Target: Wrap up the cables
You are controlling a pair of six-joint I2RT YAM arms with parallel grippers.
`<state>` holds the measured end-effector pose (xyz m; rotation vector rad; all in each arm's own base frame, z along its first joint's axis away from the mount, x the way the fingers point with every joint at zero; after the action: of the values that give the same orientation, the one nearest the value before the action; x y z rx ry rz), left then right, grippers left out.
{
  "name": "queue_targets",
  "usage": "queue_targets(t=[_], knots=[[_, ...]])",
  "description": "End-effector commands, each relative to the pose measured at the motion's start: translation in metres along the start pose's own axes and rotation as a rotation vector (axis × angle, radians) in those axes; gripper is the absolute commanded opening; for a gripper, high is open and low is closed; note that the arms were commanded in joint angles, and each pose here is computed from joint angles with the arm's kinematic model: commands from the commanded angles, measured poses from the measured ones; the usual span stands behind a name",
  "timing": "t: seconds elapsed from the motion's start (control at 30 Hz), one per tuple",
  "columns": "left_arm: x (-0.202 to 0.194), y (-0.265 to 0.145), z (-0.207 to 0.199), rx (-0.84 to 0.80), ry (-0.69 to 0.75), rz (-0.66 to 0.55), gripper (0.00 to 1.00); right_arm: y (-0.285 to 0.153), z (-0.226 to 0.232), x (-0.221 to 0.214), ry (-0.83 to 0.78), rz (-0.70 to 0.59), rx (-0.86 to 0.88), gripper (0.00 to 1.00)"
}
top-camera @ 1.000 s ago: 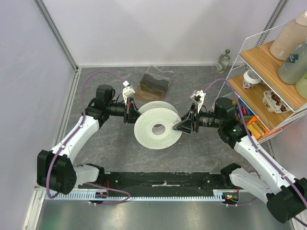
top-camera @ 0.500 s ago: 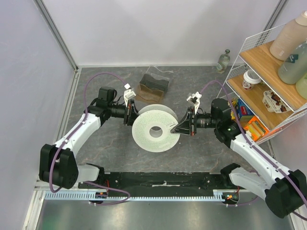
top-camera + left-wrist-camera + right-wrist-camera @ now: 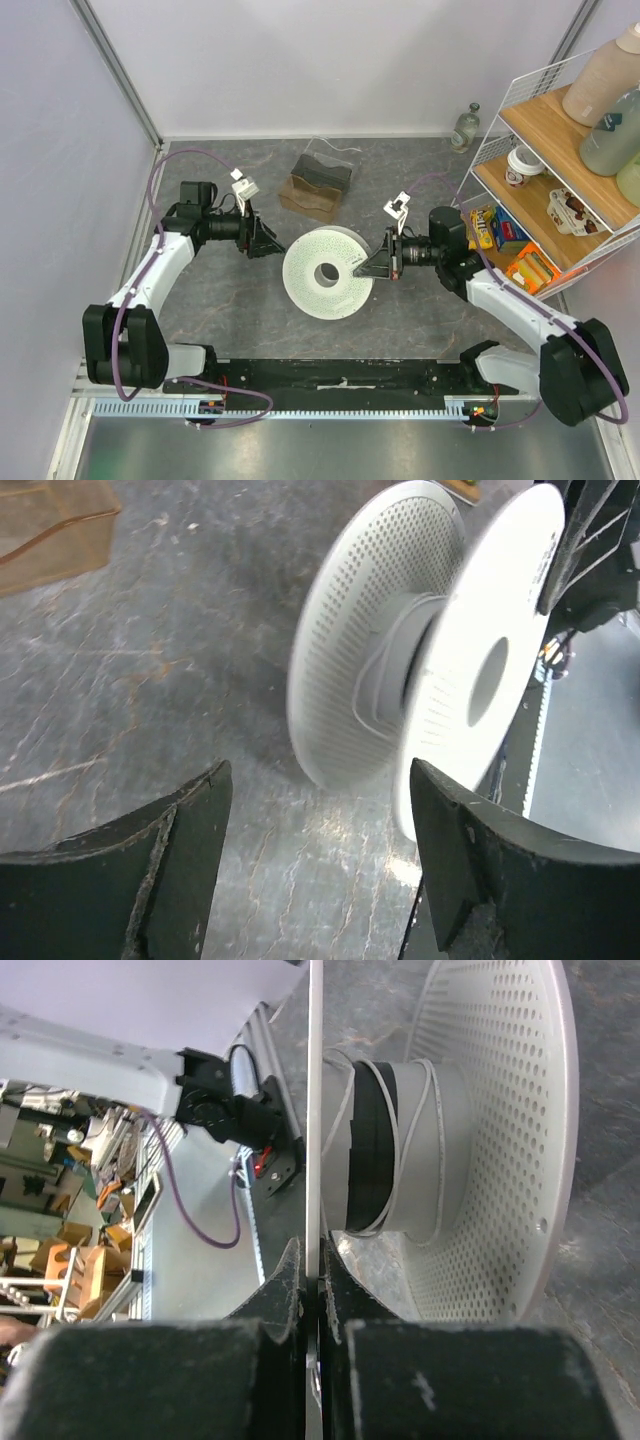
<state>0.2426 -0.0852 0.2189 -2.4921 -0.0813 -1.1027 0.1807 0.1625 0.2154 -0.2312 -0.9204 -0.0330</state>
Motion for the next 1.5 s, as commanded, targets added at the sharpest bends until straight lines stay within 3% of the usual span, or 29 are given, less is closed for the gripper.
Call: queue_targets(t=[0.0, 0.33, 0.87, 1.3, 1.47], knots=[[0.009, -0.018, 0.006, 0.087, 0.052, -0.040, 0.78, 0.008, -0.016, 0.006, -0.008, -0.050, -0.019, 0.00], [0.014, -0.036, 0.000, 0.099, 0.051, -0.112, 0.79, 0.031, -0.053, 0.001, 0.082, -0.035, -0.016, 0.00], [0.008, -0.039, -0.018, 0.065, 0.037, -0.161, 0.79, 0.058, -0.134, -0.019, 0.232, 0.119, -0.109, 0.04], [-0.003, -0.036, -0.017, 0.068, 0.012, -0.178, 0.80, 0.065, -0.181, -0.036, 0.319, 0.216, -0.181, 0.19], [-0.002, -0.037, -0.018, 0.082, -0.005, -0.178, 0.89, 0.058, -0.183, -0.038, 0.299, 0.262, -0.231, 0.45]])
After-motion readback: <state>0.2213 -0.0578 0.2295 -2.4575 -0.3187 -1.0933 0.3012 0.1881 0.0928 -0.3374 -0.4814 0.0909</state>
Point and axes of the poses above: each gripper's point midway between its finger pads, its own y axis out along the fingers, its own z axis along the line the jaws close on, x = y × z, the point moved 10 cm from there along -y, back along the fingers, and after that the axes turned 10 degrees about -y, right-handed, at the moved point
